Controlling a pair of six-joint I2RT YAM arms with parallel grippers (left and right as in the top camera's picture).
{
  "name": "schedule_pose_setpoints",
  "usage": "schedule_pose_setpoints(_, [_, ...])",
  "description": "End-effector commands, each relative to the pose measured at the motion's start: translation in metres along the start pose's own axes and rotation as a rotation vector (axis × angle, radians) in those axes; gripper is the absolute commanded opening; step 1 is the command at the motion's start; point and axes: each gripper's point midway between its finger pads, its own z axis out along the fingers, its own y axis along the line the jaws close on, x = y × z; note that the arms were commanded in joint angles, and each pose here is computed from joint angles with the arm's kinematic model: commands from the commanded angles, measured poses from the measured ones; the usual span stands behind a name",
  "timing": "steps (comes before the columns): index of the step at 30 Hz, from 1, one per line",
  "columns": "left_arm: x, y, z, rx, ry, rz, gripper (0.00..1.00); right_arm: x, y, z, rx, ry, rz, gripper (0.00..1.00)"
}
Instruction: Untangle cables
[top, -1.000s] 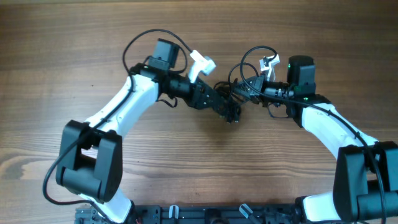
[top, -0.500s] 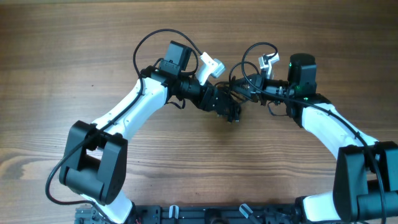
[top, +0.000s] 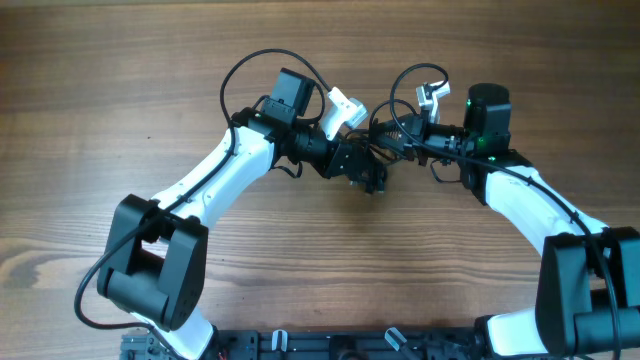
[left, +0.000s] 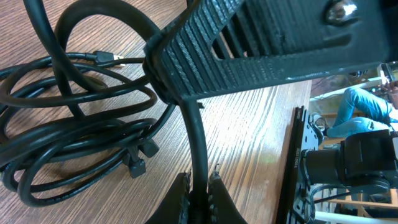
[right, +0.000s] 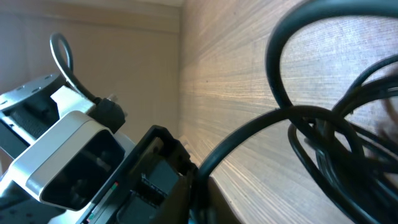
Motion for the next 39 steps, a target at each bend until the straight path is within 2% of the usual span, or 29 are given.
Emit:
schedule_pose_setpoints(1, [0.000, -0.003, -0.004, -0.008, -0.004, 0.002, 0.04, -0.004, 0.010, -0.002, -0.007, -0.021, -0.159, 0.43])
schedule_pose_setpoints(2, [0.001, -0.004, -0.004, -0.007, -0.001, -0.002, 0.04, -0.005, 0.009, -0.002, -0.001, -0.029, -0.207, 0.52])
schedule_pose_setpoints(5, [0.004, -0.004, -0.004, -0.006, 0.011, -0.016, 0.04, -0.006, 0.009, -0.003, 0.002, -0.031, -0.319, 0.62])
schedule_pose_setpoints(7, [0.007, -0.004, -0.004, -0.005, 0.021, -0.028, 0.04, -0.008, 0.012, -0.004, -0.009, -0.036, -0.337, 0.63])
schedule_pose_setpoints(10, [0.011, -0.005, -0.005, -0.004, 0.034, -0.042, 0.04, -0.004, 0.041, -0.011, -0.130, 0.004, -0.416, 0.64])
schedule_pose_setpoints(13, [0.011, -0.005, -0.004, -0.004, 0.034, -0.042, 0.04, -0.008, 0.063, -0.021, -0.183, -0.015, -0.480, 0.70])
schedule_pose_setpoints(22, [0.011, -0.005, -0.004, -0.004, 0.034, -0.043, 0.04, -0.042, 0.030, -0.067, -0.080, -0.145, -0.479, 0.70])
schedule_pose_setpoints(30, [0.010, -0.005, -0.004, -0.004, 0.033, -0.041, 0.04, -0.055, -0.035, -0.080, 0.209, -0.229, -0.402, 0.72])
schedule_pose_setpoints(39, [0.011, -0.005, -0.004, -0.004, 0.033, -0.042, 0.04, -0.072, -0.087, -0.093, 0.442, -0.329, -0.237, 0.70])
